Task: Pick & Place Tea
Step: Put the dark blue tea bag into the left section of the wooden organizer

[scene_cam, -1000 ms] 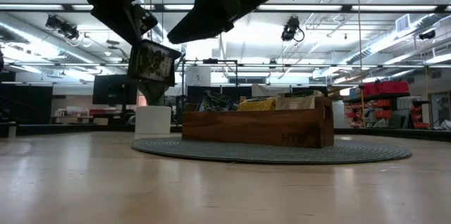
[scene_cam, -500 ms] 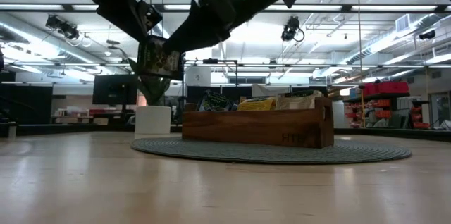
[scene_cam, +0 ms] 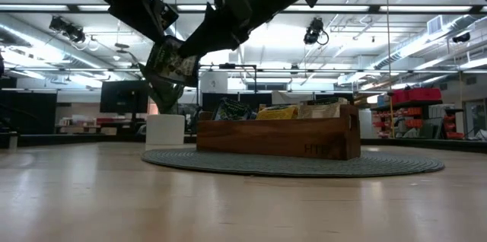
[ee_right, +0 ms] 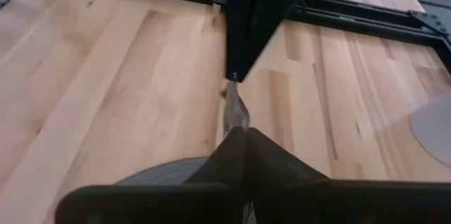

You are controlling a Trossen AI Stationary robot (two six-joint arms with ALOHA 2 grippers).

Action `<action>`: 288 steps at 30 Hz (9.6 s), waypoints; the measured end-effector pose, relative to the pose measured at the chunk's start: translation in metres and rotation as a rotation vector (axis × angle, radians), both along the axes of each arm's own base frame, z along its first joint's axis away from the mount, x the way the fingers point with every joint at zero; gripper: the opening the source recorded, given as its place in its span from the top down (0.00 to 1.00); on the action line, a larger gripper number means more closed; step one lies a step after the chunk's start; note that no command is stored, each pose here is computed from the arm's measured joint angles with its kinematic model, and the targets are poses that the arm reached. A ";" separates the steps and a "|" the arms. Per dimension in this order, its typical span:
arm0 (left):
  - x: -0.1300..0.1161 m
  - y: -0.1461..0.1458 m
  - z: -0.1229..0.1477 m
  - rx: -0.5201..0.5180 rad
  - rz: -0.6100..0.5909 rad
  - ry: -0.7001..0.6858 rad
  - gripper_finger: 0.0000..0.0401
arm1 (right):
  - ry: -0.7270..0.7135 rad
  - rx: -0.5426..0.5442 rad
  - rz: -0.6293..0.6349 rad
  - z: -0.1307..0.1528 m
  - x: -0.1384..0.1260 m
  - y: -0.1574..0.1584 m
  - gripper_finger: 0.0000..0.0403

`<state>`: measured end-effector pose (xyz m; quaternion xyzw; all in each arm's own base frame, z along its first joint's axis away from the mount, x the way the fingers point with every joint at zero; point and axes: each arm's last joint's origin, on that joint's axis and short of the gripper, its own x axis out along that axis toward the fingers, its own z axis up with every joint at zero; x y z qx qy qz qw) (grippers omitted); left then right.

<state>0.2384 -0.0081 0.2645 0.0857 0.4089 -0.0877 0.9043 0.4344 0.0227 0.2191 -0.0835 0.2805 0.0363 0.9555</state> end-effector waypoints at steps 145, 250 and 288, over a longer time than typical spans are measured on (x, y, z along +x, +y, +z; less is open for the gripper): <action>-0.070 0.014 -0.105 -0.225 0.327 -0.521 1.00 | -0.070 0.046 -0.066 0.059 -0.014 -0.009 0.56; -0.060 0.027 -0.076 0.081 0.515 -0.461 0.79 | -0.102 0.178 -0.723 -0.043 -0.050 0.015 1.00; -0.060 0.027 -0.075 0.058 0.531 -0.473 0.79 | -0.038 0.092 -0.626 -0.070 -0.041 0.017 0.86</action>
